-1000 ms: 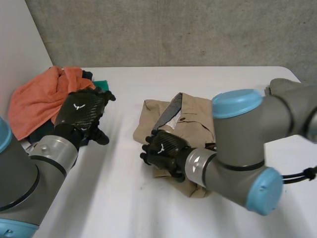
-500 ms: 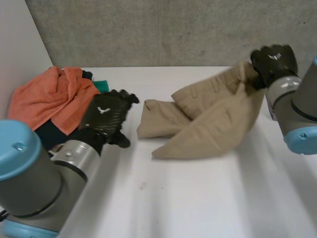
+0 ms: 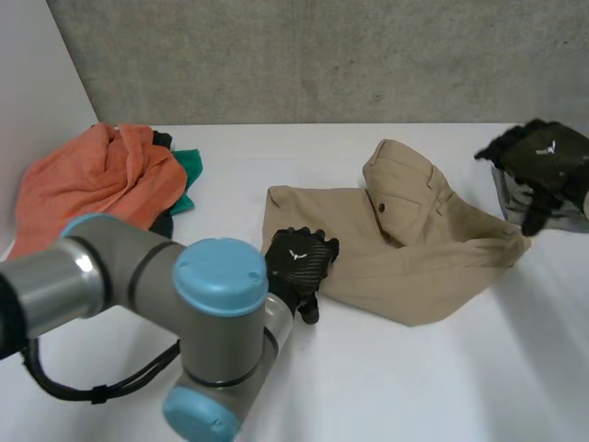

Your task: Fold the laundry.

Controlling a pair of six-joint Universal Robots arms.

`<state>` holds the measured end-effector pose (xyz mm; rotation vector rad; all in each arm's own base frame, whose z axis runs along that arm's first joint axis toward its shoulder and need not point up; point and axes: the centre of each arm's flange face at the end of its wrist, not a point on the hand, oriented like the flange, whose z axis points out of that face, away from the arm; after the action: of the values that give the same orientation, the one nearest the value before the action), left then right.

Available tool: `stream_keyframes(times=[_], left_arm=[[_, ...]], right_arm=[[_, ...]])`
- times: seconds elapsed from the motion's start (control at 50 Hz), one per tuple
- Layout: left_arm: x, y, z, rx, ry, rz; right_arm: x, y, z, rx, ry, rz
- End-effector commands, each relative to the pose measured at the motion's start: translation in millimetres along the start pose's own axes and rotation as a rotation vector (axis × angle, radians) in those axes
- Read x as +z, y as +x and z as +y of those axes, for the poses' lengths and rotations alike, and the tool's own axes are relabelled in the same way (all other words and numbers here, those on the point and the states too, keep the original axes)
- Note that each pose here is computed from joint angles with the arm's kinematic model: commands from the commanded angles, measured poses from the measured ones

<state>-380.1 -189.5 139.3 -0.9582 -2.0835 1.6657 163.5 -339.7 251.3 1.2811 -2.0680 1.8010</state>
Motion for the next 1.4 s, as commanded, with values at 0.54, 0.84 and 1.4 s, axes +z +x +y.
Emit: stream_keyframes(times=[0.54, 0.84, 1.4], left_arm=[[-83.5, -110.4, -225.9, -0.088, 0.633, -0.295], [-188.9, -156.6, -315.0, -0.045, 0.939, -0.409], [-19.0, -74.8, -82.1, -0.31, 0.131, -0.078]], right_arm=[[-51.0, 73.1, -92.2, 0.058, 0.365, 0.291], [-117.6, 112.1, -172.4, 0.099, 0.56, 0.401], [-38.0, -21.2, -136.9, 0.183, 0.324, 0.073]])
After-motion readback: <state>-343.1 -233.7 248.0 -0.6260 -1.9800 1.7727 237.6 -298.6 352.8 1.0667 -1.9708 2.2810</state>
